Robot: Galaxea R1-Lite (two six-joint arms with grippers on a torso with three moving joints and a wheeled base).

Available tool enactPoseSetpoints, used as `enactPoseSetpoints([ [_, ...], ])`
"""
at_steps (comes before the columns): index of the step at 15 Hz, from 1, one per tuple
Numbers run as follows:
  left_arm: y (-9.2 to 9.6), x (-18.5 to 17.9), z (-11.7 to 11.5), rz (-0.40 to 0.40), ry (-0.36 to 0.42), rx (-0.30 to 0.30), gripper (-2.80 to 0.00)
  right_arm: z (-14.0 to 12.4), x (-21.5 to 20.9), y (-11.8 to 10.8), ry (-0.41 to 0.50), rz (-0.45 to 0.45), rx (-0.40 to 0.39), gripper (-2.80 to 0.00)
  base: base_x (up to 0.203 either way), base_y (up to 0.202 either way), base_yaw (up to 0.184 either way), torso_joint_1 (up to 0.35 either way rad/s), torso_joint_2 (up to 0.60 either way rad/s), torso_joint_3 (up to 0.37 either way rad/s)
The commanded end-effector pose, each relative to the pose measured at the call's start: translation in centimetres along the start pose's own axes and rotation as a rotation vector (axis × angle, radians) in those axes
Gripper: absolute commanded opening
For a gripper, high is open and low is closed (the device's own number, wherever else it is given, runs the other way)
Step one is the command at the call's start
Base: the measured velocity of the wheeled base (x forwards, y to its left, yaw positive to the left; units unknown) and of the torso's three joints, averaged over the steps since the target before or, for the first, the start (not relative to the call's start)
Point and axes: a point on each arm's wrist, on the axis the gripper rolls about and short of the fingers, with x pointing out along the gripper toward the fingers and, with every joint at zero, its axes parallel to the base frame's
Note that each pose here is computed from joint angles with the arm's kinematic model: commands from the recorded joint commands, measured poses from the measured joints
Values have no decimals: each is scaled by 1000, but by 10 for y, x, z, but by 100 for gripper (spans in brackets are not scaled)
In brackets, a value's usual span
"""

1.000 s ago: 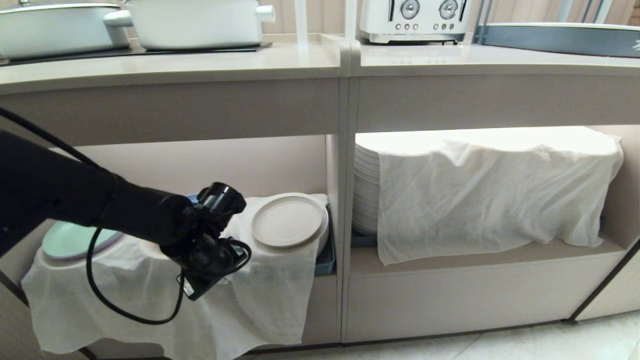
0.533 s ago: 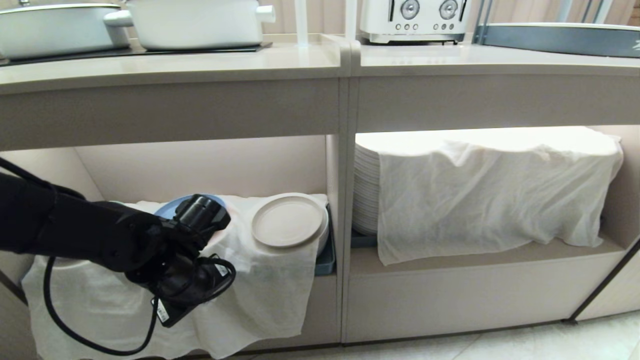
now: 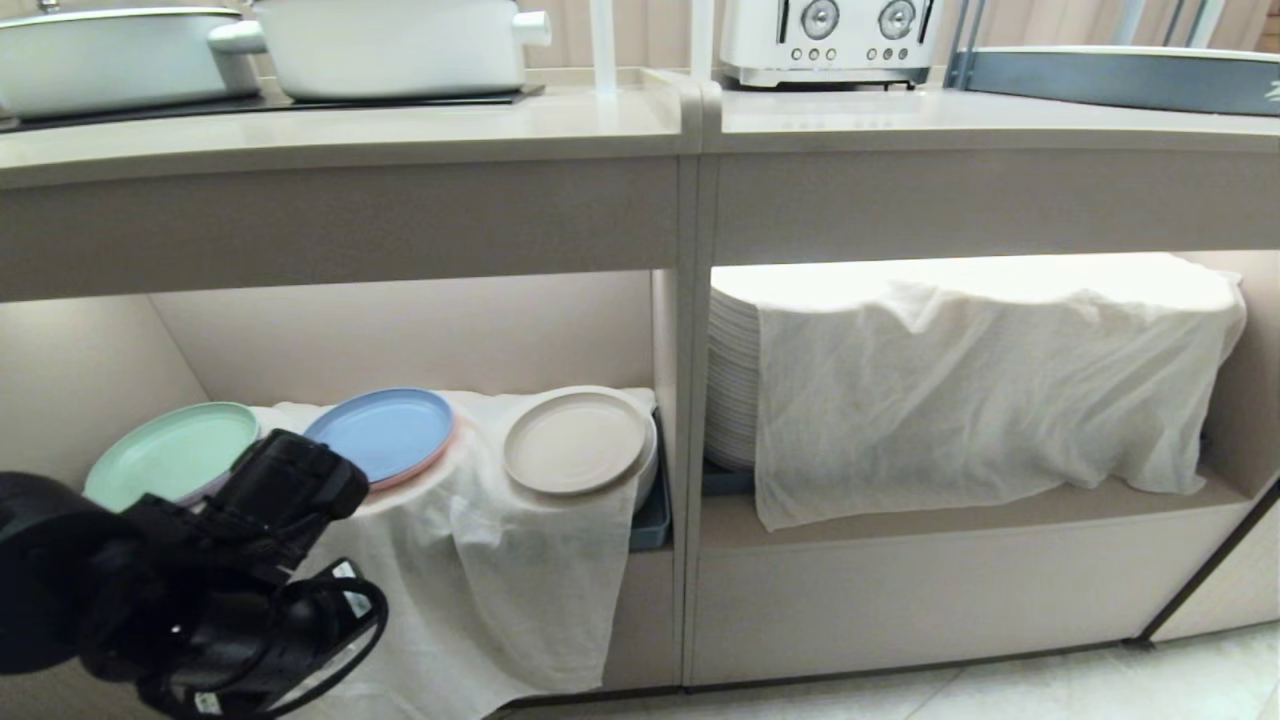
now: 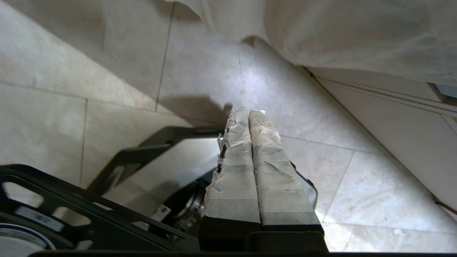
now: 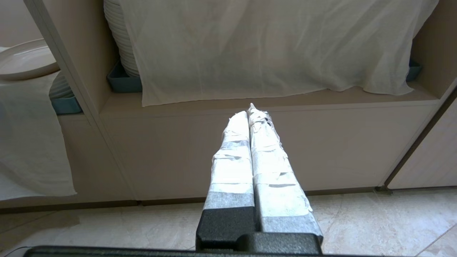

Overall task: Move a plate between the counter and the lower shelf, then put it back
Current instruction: Pick up the plate in the cupboard

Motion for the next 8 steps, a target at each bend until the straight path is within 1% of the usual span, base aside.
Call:
enactPoseSetpoints([
  [1, 14, -16, -2, -36, -57, -4, -280, 0, 0, 0, 0, 0, 0, -280, 0, 0, 0, 0, 0, 0],
  [3, 23, -27, -2, -45, -132, 12, -280, 0, 0, 0, 0, 0, 0, -280, 0, 0, 0, 0, 0, 0],
  [6, 43, -46, -6, -81, -226, 82, -280, 0, 0, 0, 0, 0, 0, -280, 0, 0, 0, 0, 0, 0],
  [8, 56, -52, -9, -69, -283, 120, -280, 0, 0, 0, 0, 0, 0, -280, 0, 0, 0, 0, 0, 0],
])
